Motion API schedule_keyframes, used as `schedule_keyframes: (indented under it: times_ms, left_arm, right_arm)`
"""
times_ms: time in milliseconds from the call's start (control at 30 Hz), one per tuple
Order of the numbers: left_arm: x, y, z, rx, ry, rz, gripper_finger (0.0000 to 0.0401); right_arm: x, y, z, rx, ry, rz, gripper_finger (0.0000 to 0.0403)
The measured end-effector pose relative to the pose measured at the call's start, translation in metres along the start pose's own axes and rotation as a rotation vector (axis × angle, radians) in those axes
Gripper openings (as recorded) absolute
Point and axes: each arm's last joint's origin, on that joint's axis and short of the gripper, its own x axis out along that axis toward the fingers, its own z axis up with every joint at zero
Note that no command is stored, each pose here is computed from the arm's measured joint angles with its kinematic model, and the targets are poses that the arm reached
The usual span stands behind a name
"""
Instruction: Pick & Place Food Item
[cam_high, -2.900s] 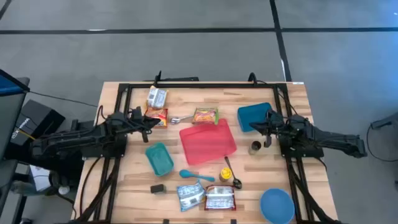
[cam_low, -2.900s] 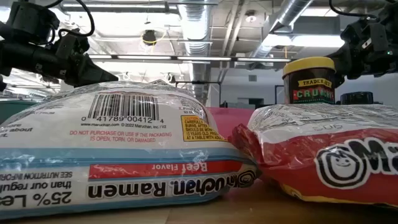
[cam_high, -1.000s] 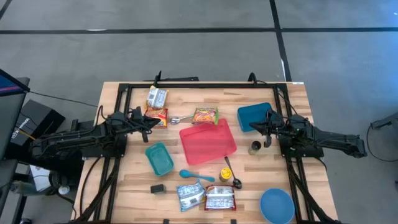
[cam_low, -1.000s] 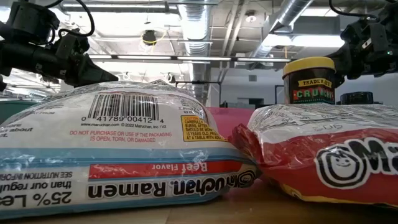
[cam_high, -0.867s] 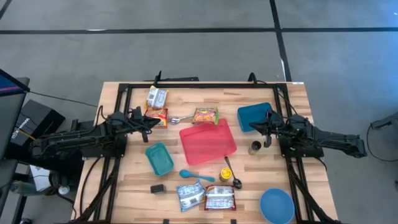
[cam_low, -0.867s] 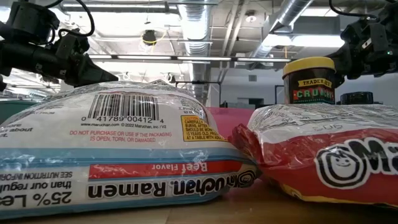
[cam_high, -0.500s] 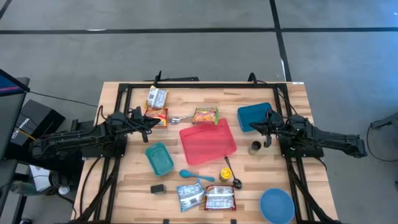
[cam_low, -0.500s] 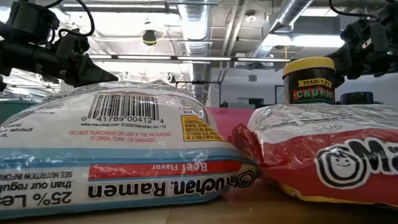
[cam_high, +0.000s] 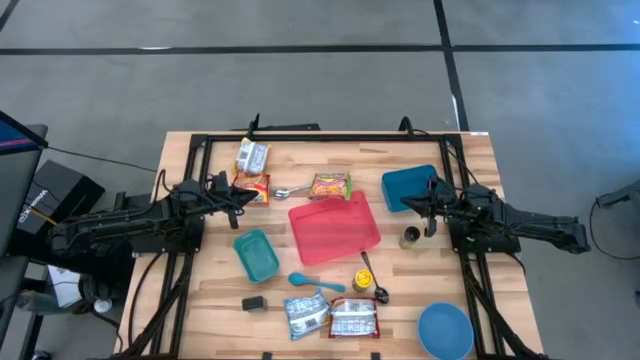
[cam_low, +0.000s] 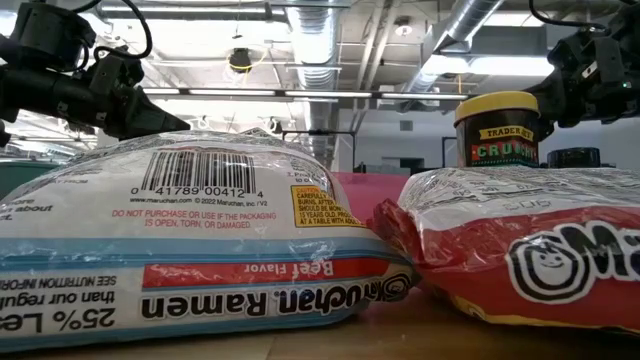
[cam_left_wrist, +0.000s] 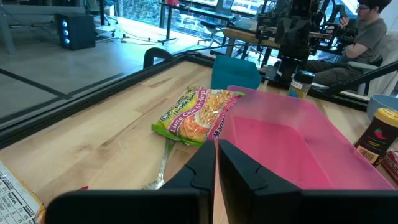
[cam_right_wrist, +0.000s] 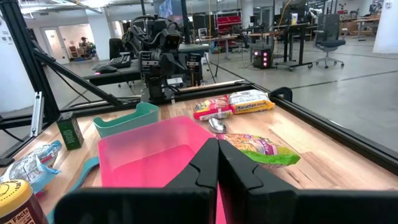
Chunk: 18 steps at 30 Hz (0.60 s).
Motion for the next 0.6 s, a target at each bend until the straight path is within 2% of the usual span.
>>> schedule_keyframes:
  times_ms: [600]
  left_arm:
    - [0.0000,0.0000,0.0000,0.000,0.000,0.000,0.0012]
  right_arm:
    - [0.0000,-0.0001,-0.0007,0.000,0.007,-0.001,0.0000]
